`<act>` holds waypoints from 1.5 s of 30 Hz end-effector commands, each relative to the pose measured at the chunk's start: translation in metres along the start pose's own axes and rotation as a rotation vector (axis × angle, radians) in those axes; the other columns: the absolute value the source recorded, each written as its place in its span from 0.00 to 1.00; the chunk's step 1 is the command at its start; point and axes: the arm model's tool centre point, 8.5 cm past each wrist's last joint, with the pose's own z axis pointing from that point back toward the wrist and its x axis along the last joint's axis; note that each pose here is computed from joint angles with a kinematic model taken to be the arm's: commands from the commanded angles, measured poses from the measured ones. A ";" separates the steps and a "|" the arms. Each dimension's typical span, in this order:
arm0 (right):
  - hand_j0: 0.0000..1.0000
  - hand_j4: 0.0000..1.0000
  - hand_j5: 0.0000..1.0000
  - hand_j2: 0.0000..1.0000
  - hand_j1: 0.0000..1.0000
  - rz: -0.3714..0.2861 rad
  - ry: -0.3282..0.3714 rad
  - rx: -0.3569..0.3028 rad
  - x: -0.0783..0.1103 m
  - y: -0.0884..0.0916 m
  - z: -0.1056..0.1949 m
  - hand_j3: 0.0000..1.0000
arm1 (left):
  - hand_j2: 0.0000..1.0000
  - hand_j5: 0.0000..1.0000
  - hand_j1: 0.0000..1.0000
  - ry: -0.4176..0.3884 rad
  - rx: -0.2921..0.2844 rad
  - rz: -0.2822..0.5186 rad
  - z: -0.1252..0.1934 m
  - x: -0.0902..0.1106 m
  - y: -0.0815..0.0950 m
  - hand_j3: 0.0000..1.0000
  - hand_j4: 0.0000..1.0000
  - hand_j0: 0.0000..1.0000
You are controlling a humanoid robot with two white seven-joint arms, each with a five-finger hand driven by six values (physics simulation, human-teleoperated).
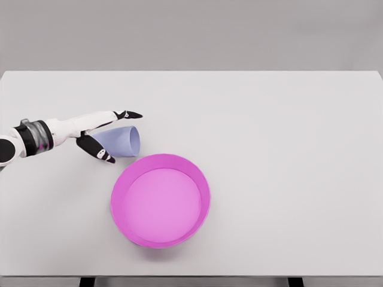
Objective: Flip the cup with left arm and place it on the plate
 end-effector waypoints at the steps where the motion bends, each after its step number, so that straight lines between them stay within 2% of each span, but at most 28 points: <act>1: 1.00 1.00 1.00 1.00 1.00 0.000 0.000 0.000 0.000 0.000 0.000 1.00 | 1.00 1.00 1.00 0.009 0.000 -0.002 0.000 -0.003 0.000 1.00 1.00 1.00; 4: 1.00 1.00 1.00 1.00 1.00 0.000 0.000 0.000 0.000 0.000 0.000 1.00 | 1.00 1.00 1.00 0.009 0.000 0.006 -0.009 -0.004 -0.004 1.00 1.00 1.00; 19: 1.00 1.00 1.00 1.00 1.00 0.000 0.000 0.000 0.000 0.000 0.000 1.00 | 1.00 1.00 1.00 0.032 0.003 0.026 -0.011 -0.013 -0.006 1.00 1.00 1.00; 25: 1.00 1.00 1.00 1.00 1.00 0.000 0.000 0.000 0.000 0.000 0.000 1.00 | 1.00 1.00 1.00 0.030 -0.022 0.015 -0.021 -0.011 -0.016 1.00 1.00 1.00; 29: 1.00 1.00 1.00 1.00 1.00 0.000 0.000 0.000 0.000 0.000 0.000 1.00 | 1.00 1.00 1.00 0.029 -0.018 0.014 -0.021 -0.011 -0.015 1.00 1.00 1.00; 30: 1.00 1.00 1.00 1.00 1.00 0.000 0.000 0.000 0.000 0.000 0.000 1.00 | 0.97 0.97 0.97 0.029 -0.018 0.014 -0.021 -0.011 -0.015 0.97 0.97 0.97; 31: 1.00 1.00 1.00 1.00 1.00 0.000 0.000 0.000 0.000 0.000 0.000 1.00 | 0.87 0.87 0.87 0.027 -0.016 0.018 -0.021 -0.011 -0.015 0.87 0.87 0.87; 34: 1.00 1.00 1.00 1.00 1.00 0.000 0.000 0.000 0.000 0.000 0.000 1.00 | 0.75 0.75 0.75 0.025 -0.011 0.023 -0.021 -0.011 -0.014 0.75 0.75 0.75; 36: 1.00 1.00 1.00 1.00 1.00 0.000 0.000 0.000 0.000 0.000 0.000 1.00 | 0.56 0.56 0.56 0.015 -0.004 0.035 -0.021 -0.009 -0.012 0.56 0.56 0.56; 41: 1.00 1.00 1.00 1.00 1.00 0.000 0.000 0.000 0.000 0.000 0.000 1.00 | 0.55 0.55 0.55 0.003 -0.001 0.059 -0.020 -0.008 -0.012 0.55 0.55 0.55; 43: 1.00 1.00 1.00 1.00 1.00 0.000 0.000 0.000 0.000 0.000 0.000 1.00 | 0.54 0.54 0.54 -0.021 0.007 0.078 -0.017 -0.004 -0.008 0.54 0.54 0.54; 45: 1.00 1.00 1.00 1.00 1.00 0.000 0.000 0.000 0.000 0.000 0.000 1.00 | 0.54 0.54 0.54 -0.087 0.041 0.099 -0.011 0.001 0.002 0.54 0.54 0.54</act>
